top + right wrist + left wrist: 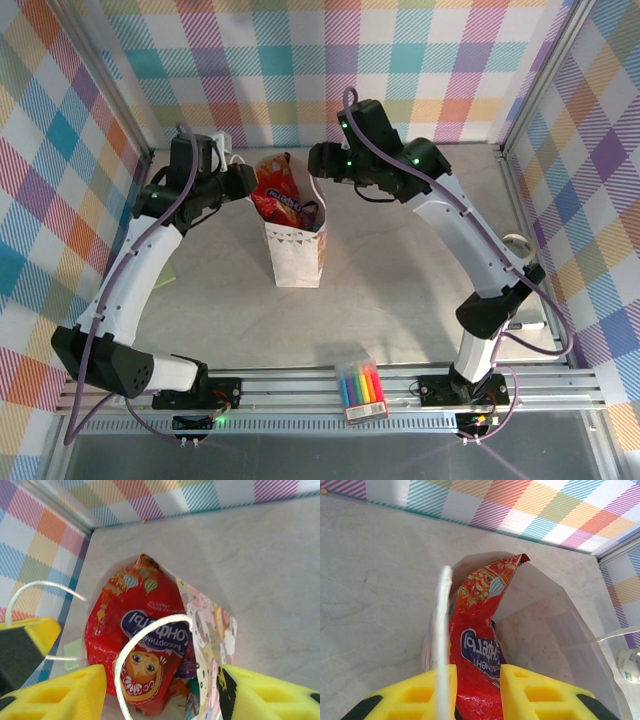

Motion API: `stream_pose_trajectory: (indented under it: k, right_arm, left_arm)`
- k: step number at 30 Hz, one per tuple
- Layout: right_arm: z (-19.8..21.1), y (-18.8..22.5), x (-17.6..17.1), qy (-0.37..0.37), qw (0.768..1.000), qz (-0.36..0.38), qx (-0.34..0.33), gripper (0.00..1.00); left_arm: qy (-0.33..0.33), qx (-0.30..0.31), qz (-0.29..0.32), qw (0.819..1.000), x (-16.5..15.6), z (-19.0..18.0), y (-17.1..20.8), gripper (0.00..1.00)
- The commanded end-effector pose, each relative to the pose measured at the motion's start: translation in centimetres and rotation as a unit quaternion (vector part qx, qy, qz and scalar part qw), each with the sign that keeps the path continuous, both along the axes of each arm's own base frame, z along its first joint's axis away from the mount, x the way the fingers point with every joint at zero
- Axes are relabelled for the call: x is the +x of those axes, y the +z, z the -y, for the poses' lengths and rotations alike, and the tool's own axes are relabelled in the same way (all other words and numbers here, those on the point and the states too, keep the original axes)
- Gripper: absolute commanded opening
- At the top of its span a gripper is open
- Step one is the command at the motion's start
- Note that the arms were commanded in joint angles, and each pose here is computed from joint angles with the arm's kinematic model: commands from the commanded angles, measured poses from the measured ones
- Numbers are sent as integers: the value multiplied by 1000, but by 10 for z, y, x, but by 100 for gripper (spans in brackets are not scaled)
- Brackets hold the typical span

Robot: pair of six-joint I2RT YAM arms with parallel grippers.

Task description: Place the snacks into the paper bag

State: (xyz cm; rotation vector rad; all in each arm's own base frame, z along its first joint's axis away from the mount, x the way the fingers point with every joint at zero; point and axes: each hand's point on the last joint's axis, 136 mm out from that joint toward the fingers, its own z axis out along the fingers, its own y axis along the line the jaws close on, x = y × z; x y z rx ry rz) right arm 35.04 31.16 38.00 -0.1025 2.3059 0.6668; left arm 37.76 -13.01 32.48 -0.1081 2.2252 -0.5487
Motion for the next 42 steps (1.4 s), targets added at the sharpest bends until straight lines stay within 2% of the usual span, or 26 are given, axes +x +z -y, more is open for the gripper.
stream_pose_trajectory:
  k: [1, 7, 12, 16, 20, 23, 26, 30, 33, 36, 40, 42]
  right_arm:
    - [-23, 3, -7, 48, 998, -15, 42, 60]
    - [-35, 1, -10, 69, 995, -29, 60, 60]
    - [-47, -7, -14, 103, 988, -77, 86, 45]
    - [-51, -13, -13, 115, 985, -90, 92, 42]
    - [-61, -8, -4, 143, 973, -111, 142, 23]
    - [-55, 12, 8, 134, 974, -89, 162, 12]
    - [-37, 46, 17, 115, 980, -43, 159, 7]
    - [-10, 86, 25, 99, 977, -2, 189, 2]
    - [9, 92, 25, 85, 978, 4, 189, 2]
    - [16, 58, 19, 83, 983, -34, 159, 5]
    - [31, -29, 5, 43, 984, -112, 131, 6]
    - [44, -54, 1, 10, 983, -128, 134, 7]
  left_arm:
    - [-5, 11, -1, 1000, 1, 2, 3, 29]
    - [-6, 19, -3, 1000, 8, 3, 4, 29]
    - [-19, 18, -1, 1000, 10, 10, 12, 27]
    - [-25, 18, 1, 1000, 8, 13, 12, 26]
    - [-37, 19, -3, 999, 12, 19, 11, 12]
    - [-57, 8, 15, 998, 15, 30, 26, 4]
    - [-77, -11, 41, 996, 14, 38, 54, 3]
    - [-99, -33, 61, 993, 10, 48, 84, 2]
    - [-112, -47, 79, 989, 0, 55, 100, 2]
    - [-117, -47, 80, 989, -7, 57, 94, 2]
    - [-96, -26, 20, 995, -11, 50, 28, 3]
    - [-80, -2, -16, 997, -11, 42, -2, 3]
